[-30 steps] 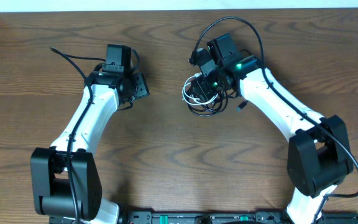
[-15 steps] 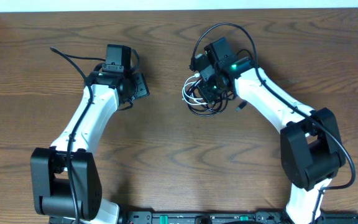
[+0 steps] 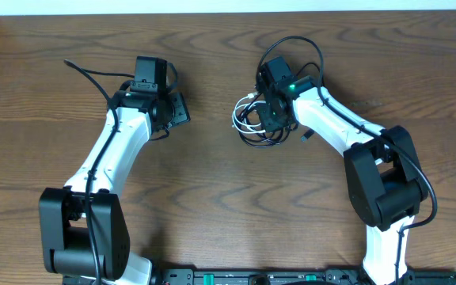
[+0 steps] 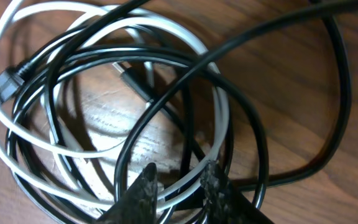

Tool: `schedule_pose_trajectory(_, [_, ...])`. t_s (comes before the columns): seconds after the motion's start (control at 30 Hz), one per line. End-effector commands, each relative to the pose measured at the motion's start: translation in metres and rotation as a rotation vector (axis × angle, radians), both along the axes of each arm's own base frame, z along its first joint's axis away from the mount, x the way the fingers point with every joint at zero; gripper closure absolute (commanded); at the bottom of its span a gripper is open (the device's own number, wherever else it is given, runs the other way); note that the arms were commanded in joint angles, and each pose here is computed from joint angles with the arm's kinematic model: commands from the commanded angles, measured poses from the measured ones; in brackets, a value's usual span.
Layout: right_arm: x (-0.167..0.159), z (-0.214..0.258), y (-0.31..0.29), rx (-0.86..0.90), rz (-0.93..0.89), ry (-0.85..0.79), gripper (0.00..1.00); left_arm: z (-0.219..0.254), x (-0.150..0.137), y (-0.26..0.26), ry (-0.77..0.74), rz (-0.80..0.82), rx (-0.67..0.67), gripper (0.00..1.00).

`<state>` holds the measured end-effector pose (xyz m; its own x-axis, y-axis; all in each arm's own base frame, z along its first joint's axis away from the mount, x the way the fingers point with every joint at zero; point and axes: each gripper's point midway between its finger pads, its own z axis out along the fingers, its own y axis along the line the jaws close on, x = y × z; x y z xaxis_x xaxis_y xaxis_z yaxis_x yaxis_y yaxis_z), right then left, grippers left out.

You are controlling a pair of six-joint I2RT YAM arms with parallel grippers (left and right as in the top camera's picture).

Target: Untangle cables

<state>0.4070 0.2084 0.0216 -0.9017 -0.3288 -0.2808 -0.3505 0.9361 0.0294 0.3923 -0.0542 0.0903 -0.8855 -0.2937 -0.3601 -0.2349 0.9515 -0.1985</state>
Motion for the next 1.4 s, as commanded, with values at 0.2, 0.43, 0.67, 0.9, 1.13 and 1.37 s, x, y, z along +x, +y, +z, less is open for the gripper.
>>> schedule_pose_trajectory(0.2, [-0.005, -0.021, -0.015, -0.037, -0.159, 0.055, 0.93, -0.007, -0.003, 0.004, 0.018, 0.015, 0.012, 0.41])
schedule_pose_trajectory(0.43, [-0.005, -0.021, -0.017, -0.043, -0.188, 0.055, 0.68, -0.007, -0.003, 0.004, 0.018, 0.014, 0.011, 0.42])
schedule_pose_trajectory(0.67, [-0.004, -0.021, -0.017, -0.040, -0.188, 0.051, 0.85, -0.007, -0.003, 0.004, 0.018, 0.014, 0.011, 0.41])
schedule_pose_trajectory(0.9, [0.010, 0.000, -0.010, 0.010, -0.190, 0.002, 0.91, -0.007, -0.003, 0.004, 0.018, 0.015, 0.011, 0.41])
schedule_pose_trajectory(1.13, [0.016, 0.035, 0.007, 0.104, -0.166, -0.039, 0.99, -0.007, -0.003, 0.004, 0.018, 0.015, 0.011, 0.41])
schedule_pose_trajectory(1.37, [0.000, 0.035, 0.024, 0.198, -0.125, 0.048, 0.99, -0.007, -0.003, 0.004, 0.018, 0.016, 0.011, 0.41])
